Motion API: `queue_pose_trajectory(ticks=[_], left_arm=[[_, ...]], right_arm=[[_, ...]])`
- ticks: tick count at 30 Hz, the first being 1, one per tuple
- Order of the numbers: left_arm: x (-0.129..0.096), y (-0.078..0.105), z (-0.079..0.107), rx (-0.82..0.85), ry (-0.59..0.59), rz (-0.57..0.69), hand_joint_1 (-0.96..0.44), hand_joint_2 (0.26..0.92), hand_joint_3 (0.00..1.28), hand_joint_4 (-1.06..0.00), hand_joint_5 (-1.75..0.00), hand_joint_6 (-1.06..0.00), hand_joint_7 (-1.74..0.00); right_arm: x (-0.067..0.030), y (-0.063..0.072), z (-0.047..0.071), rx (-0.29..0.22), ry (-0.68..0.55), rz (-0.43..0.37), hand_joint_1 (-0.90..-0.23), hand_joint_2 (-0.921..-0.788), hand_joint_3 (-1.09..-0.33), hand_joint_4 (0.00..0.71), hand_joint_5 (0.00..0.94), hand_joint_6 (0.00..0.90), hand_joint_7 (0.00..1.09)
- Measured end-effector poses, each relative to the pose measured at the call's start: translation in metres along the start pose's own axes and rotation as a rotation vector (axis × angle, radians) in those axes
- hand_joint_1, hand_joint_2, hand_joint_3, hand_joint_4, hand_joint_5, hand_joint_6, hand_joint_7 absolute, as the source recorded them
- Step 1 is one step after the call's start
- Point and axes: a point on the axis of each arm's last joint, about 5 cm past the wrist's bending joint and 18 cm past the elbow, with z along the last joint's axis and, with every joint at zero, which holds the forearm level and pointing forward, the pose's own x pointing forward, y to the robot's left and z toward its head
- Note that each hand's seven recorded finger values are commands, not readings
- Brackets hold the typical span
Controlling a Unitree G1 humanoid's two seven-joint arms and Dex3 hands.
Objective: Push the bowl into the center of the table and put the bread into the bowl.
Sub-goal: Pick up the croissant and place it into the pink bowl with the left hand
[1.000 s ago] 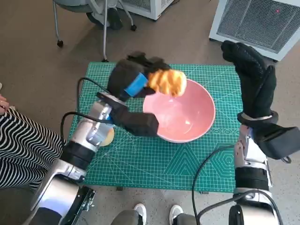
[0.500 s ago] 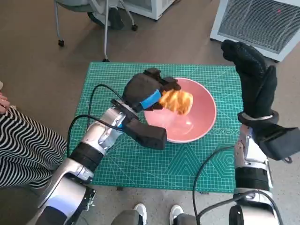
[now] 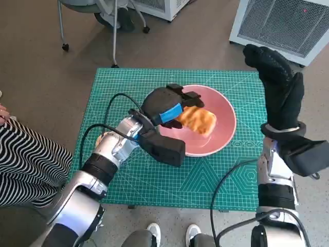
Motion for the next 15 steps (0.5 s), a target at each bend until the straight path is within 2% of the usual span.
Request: queue_pose_trajectory(ticks=[3, 6, 11, 15], left_arm=[[-0.003, 0.004, 0.001, -0.014, -0.012, 0.0, -0.65, 0.902, 0.04, -0.17, -0.01, -0.35, -0.03], [-0.008, 0.01, 0.001, -0.036, -0.026, 0.005, -0.79, 0.916, 0.22, -0.14, 0.0, -0.33, -0.01], [-0.022, 0.024, -0.002, -0.075, -0.052, 0.019, -0.87, 0.92, 0.39, -0.13, 0.0, -0.32, 0.0], [-0.041, 0.041, -0.008, -0.097, -0.082, 0.054, -0.89, 0.921, 0.42, -0.12, 0.0, -0.32, 0.0]], right_arm=[[-0.0006, 0.0, 0.0, -0.001, -0.001, -0.003, -0.75, -0.921, -0.688, 0.171, 0.002, 0.036, 0.49], [-0.0015, 0.0, 0.0, -0.002, 0.0, -0.006, -0.751, -0.921, -0.687, 0.172, 0.002, 0.037, 0.48], [-0.0025, 0.001, 0.0, -0.003, 0.001, -0.006, -0.751, -0.921, -0.687, 0.172, 0.002, 0.038, 0.48], [-0.003, 0.001, 0.0, -0.004, -0.001, -0.01, -0.751, -0.921, -0.687, 0.172, 0.002, 0.038, 0.48]])
